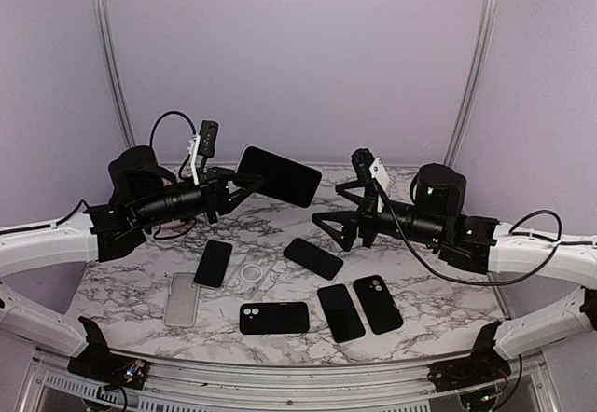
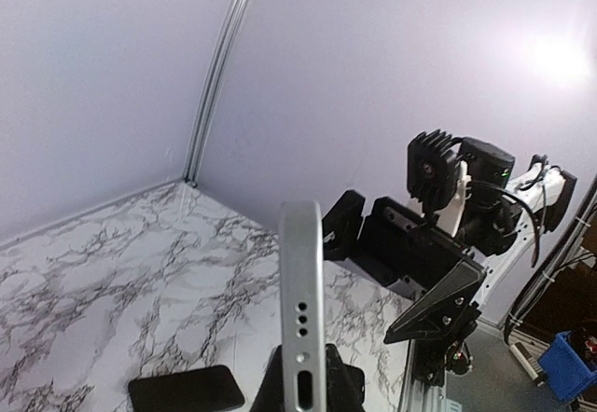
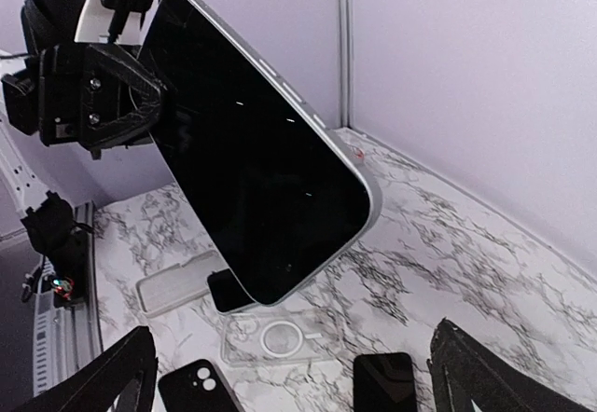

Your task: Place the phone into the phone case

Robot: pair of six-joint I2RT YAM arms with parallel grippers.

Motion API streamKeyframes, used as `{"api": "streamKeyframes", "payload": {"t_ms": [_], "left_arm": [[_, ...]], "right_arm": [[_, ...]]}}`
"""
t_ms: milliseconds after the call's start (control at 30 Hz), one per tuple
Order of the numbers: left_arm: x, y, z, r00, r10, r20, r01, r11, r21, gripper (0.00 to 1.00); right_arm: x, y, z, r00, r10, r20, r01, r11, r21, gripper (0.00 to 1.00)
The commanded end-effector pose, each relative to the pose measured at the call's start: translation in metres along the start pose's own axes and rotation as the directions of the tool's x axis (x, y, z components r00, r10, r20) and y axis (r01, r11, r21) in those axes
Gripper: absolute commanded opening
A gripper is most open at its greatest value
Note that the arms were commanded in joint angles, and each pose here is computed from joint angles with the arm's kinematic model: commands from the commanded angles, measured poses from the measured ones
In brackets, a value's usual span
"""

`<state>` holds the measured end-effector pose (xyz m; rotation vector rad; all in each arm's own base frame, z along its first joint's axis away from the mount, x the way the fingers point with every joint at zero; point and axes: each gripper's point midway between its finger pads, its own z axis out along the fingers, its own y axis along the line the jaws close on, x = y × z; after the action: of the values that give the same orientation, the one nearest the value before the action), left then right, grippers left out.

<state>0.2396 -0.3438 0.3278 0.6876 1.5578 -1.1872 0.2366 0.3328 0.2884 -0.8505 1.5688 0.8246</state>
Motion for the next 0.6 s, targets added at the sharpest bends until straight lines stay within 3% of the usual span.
{"api": "streamKeyframes", "payload": {"t_ms": [0,167,300,467,500,567], "left_arm": [[-0.07,-0.058,-0.031,0.944,0.068,0.323,-0.134,0.973,0.186,0.0],[-0.059,-0.077,-0.033,0.941,0.04,0.337,-0.14,0.951,0.277,0.0],[-0.054,-0.088,-0.031,0.943,0.028,0.33,-0.143,0.933,0.331,0.0],[-0.047,-0.086,-0.03,0.946,0.039,0.323,-0.149,0.935,0.323,0.0],[-0.043,-0.084,-0.028,0.948,0.04,0.315,-0.146,0.936,0.32,0.0],[-0.034,-0.079,-0.025,0.954,0.039,0.296,-0.135,0.941,0.31,0.0]], "right_arm": [[-0.059,0.036,-0.011,0.975,0.046,0.216,0.0,0.978,-0.207,0.99],[-0.083,0.052,-0.012,0.958,0.07,0.277,0.019,0.951,-0.307,0.88],[-0.085,0.057,-0.007,0.96,0.076,0.269,0.022,0.939,-0.344,0.57],[-0.086,0.063,-0.014,0.962,0.065,0.266,0.037,0.931,-0.364,0.06],[-0.087,0.062,-0.016,0.962,0.061,0.267,0.04,0.932,-0.359,0.0],[-0.086,0.062,-0.019,0.965,0.042,0.26,0.053,0.936,-0.349,0.0]]}}
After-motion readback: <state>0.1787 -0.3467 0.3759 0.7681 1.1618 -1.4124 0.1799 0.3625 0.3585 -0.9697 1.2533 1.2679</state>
